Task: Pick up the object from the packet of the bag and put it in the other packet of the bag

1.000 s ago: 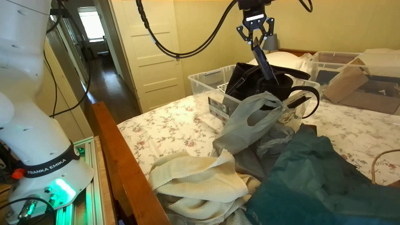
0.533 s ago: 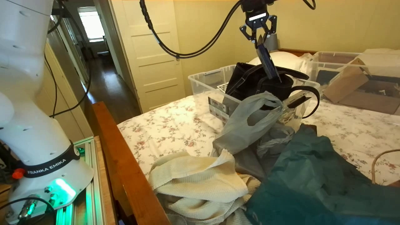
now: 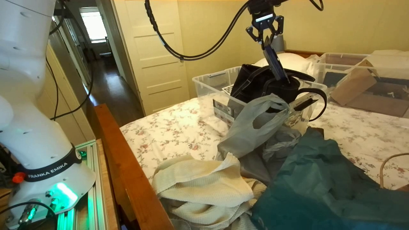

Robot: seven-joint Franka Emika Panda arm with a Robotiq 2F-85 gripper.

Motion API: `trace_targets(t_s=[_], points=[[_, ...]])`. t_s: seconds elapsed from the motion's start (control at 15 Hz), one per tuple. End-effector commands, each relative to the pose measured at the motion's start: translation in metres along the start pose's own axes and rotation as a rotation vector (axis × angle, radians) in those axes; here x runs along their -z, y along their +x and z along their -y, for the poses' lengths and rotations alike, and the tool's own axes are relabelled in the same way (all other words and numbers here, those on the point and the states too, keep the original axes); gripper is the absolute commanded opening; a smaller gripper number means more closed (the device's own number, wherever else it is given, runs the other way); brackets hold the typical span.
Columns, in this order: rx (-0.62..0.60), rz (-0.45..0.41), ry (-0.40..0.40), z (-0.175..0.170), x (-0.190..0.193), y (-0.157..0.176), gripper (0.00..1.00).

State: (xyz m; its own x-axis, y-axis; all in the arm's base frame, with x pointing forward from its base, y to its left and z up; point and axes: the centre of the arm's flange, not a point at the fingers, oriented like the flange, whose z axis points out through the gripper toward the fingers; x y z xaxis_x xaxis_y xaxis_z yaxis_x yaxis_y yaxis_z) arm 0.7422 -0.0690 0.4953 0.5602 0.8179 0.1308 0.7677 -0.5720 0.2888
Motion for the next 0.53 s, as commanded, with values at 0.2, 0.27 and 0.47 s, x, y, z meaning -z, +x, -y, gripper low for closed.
trace_targets(t_s=[0.2,0.27,0.47], points=[[-0.036,-0.087,-0.001,-0.003,-0.024,-0.020,0.07],[-0.049,-0.099,0.001,-0.005,-0.027,-0.023,0.07],[-0.091,-0.124,0.024,-0.007,-0.033,-0.031,0.07]])
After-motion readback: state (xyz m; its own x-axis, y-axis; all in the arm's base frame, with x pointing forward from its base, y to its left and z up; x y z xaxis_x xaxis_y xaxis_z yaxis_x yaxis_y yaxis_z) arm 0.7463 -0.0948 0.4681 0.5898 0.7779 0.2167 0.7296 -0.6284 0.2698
